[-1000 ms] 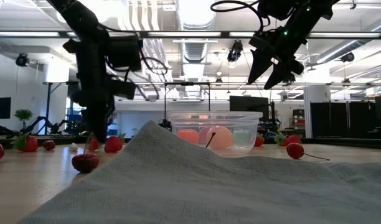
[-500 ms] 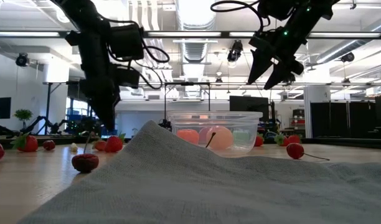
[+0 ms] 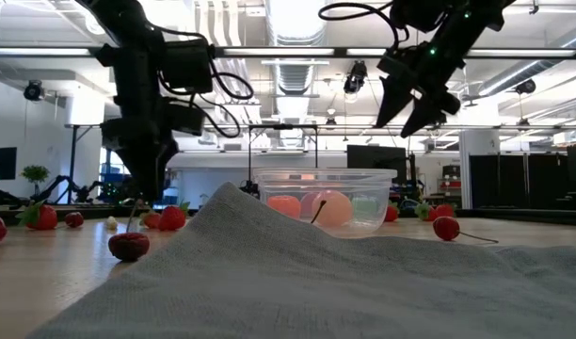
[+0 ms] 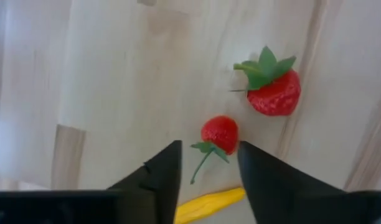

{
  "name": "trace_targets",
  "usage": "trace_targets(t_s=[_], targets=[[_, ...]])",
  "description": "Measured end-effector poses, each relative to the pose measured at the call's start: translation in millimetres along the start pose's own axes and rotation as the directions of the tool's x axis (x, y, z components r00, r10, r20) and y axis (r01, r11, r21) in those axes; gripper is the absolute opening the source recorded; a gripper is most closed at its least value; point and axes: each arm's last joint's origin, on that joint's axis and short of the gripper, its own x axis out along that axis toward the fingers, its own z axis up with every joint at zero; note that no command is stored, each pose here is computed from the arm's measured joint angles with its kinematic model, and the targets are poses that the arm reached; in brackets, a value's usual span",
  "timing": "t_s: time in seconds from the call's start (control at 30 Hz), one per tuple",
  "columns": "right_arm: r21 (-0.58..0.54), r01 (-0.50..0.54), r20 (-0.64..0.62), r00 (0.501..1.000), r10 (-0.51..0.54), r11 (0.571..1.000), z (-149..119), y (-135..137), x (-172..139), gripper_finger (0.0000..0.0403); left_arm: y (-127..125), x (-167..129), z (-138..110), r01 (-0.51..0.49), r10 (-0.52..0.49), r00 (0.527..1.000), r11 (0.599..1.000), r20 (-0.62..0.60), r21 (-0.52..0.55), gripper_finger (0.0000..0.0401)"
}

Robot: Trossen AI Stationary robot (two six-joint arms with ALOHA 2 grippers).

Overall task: Pick and placing Produce into tupperware
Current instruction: Put the red strawberry into the transparent container

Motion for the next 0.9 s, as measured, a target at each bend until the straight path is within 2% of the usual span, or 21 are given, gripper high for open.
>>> trace_targets(t_s=[0.17,0.3,0.9], targets=[[-0.004,0.007,-0.013,1.000,-0.007,1.000,-4,-1,3,0.0350,-1,2,-1,0.015,-0.013,1.000,0.989,-0.010,0.146,0.0208],[0.009,0.014,-0.028,1.000,-0.014,1.000,-9,-3,6,0.0350,-1,3,-1,0.027,-0.026,1.000,0.968,-0.007,0.251,0.0223],[0.032,0.021,-0.043,0.999,-0.020,0.999,-14,-4,9,0.0350,-2,24,4,0.042,-0.031,0.998,0.965,-0.045,0.258,0.0184]])
